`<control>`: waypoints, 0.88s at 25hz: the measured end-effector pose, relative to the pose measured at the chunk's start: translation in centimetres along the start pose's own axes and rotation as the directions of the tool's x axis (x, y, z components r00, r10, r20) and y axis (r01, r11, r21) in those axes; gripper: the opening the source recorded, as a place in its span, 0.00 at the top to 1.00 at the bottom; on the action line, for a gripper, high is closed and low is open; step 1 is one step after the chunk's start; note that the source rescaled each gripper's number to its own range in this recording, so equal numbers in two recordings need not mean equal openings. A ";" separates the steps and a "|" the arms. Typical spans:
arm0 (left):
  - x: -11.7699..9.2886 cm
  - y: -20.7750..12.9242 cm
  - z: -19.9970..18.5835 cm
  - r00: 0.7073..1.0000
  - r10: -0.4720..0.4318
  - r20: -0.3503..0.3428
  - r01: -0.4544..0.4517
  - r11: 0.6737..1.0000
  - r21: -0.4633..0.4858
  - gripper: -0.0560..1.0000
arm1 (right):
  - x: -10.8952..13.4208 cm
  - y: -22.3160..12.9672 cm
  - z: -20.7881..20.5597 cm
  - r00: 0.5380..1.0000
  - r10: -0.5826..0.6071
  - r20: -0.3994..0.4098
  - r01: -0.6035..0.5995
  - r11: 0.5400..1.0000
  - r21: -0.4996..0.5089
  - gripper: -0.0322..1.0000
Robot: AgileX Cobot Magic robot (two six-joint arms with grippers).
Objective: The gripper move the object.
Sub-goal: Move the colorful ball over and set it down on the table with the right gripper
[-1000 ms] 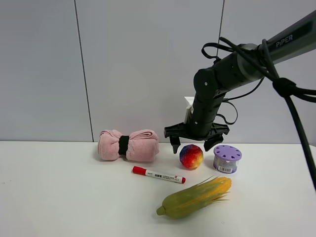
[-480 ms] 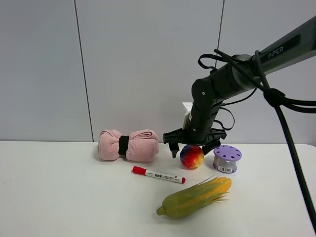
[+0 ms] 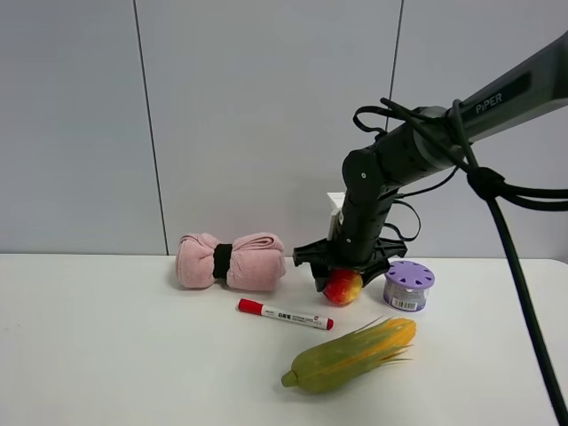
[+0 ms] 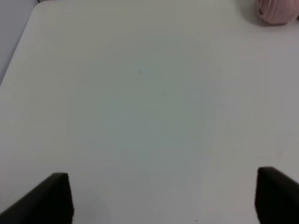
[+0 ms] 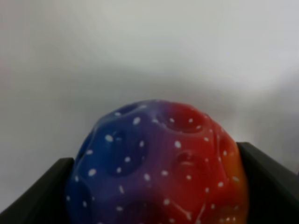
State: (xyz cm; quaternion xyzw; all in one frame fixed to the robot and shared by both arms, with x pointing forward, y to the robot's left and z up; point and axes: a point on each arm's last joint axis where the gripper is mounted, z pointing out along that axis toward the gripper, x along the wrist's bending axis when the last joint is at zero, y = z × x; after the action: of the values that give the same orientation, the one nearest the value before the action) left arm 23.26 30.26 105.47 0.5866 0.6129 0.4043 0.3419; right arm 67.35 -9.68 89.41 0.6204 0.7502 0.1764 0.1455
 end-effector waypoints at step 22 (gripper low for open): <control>0.0 0.0 0.0 1.000 0.000 0.001 0.000 1.000 0.000 0.00 | 12.7 -0.3 -17.3 0.700 -0.669 -0.252 0.637 0.743 -0.205 0.97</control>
State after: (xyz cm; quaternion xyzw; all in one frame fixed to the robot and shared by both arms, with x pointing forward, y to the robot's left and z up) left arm 23.26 30.25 105.47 0.5866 0.6129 0.4040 0.3422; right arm 57.14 1.27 104.78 0.2700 0.9242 0.2463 0.1107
